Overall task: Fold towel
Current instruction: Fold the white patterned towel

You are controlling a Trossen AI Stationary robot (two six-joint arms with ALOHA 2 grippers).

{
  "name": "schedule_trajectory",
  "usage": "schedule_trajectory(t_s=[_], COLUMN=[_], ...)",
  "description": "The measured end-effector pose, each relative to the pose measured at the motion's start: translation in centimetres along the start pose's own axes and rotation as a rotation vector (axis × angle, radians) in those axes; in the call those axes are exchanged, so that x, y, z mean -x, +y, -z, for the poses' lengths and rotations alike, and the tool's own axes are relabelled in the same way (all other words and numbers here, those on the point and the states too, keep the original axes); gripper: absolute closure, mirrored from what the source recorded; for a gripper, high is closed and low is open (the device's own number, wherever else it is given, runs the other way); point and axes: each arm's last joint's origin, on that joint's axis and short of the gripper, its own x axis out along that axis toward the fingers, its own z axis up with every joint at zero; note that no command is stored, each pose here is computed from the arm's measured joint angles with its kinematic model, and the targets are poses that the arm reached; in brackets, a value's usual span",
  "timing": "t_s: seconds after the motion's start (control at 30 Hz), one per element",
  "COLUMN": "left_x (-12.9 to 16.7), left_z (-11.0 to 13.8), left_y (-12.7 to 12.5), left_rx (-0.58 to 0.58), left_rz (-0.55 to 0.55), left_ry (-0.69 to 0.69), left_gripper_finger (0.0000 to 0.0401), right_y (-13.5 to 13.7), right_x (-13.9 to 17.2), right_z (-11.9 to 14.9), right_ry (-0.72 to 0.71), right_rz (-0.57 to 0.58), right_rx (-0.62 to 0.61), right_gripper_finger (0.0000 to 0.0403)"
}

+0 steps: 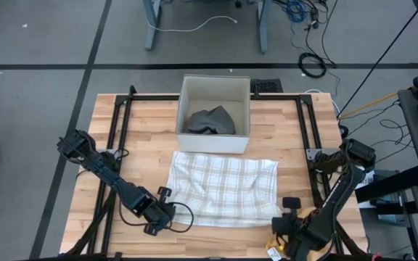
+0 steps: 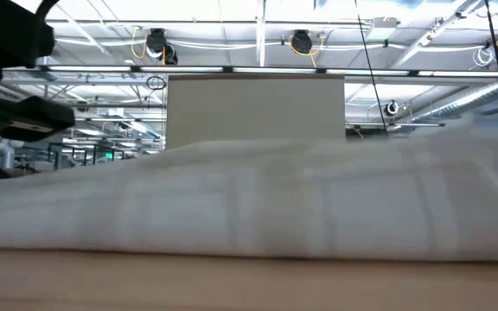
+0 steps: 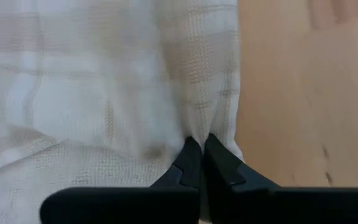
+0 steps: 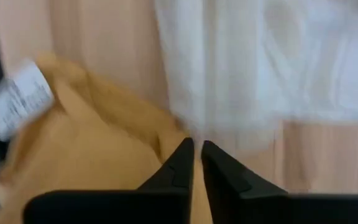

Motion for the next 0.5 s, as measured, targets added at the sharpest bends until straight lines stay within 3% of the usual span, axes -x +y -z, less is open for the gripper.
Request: schedule_trajectory(t_s=[0.23, 0.37, 0.5], left_x=[0.7, 1.0, 1.2], left_z=[-0.6, -1.3, -1.6], left_y=[-0.6, -1.0, -1.1], left_rx=[-0.009, -0.02, -0.036], left_rz=[0.029, 0.043, 0.042], left_ry=[-0.013, -0.034, -0.05], left_gripper_finger=[0.0375, 0.0349, 0.0325], right_y=[-0.1, 0.7, 1.7], right_x=[0.2, 0.2, 0.5], right_z=[0.0, -1.1, -2.7], right_ry=[0.003, -0.12, -0.267], right_rz=[0.018, -0.063, -0.165], right_rx=[-0.025, 0.006, 0.04], right_gripper_finger=[0.0294, 0.0256, 0.0247])
